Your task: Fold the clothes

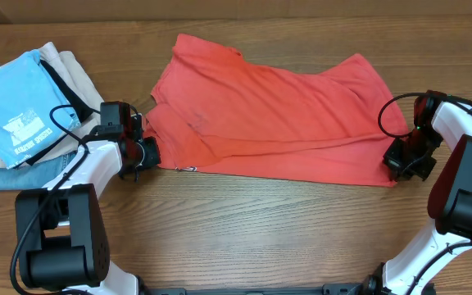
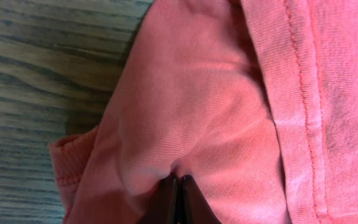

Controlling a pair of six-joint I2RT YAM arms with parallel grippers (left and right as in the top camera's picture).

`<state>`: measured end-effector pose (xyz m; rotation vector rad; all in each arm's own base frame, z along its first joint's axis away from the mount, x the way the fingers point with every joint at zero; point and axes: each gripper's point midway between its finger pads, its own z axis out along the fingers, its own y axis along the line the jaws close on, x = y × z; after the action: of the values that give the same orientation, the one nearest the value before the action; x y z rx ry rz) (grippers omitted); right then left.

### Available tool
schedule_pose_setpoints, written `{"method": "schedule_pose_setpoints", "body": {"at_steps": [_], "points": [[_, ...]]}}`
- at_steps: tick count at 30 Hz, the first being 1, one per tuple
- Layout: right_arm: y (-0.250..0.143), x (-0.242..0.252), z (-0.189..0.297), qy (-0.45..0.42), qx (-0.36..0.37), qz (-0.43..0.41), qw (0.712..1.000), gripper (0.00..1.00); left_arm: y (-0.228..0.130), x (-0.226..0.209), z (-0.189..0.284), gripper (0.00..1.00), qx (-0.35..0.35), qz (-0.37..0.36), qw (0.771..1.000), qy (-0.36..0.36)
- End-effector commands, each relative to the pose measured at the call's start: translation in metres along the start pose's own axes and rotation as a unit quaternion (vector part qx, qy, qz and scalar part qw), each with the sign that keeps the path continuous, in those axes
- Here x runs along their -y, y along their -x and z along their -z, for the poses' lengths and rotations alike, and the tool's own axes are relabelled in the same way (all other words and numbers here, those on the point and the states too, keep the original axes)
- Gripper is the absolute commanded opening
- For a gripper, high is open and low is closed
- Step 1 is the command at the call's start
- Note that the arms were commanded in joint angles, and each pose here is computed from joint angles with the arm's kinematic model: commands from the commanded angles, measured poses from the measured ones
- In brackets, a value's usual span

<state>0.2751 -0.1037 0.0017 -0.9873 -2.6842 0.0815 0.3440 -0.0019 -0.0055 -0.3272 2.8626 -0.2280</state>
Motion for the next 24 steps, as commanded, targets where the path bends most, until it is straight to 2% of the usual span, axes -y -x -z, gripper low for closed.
{"method": "schedule_pose_setpoints", "body": {"at_steps": [1,5,14,20,24], "points": [[-0.001,0.027,-0.008,-0.066,-0.001,-0.022,0.998,0.05,-0.065,-0.019,-0.034,0.04,-0.113,0.014,0.993,0.031],[-0.013,0.031,-0.007,-0.075,-0.024,-0.019,0.997,0.06,-0.091,-0.026,-0.026,0.04,-0.165,0.051,0.983,0.055],[-0.031,0.038,-0.005,-0.089,-0.063,-0.015,0.994,0.11,-0.144,-0.047,0.004,0.04,-0.274,0.154,0.943,0.112],[-0.033,0.038,-0.004,-0.091,-0.065,-0.024,0.993,0.12,-0.156,-0.061,0.019,0.04,-0.298,0.203,0.923,0.137],[-0.030,0.037,-0.004,-0.087,-0.058,-0.025,0.994,0.11,-0.144,-0.064,0.025,0.04,-0.269,0.214,0.931,0.126]]}}
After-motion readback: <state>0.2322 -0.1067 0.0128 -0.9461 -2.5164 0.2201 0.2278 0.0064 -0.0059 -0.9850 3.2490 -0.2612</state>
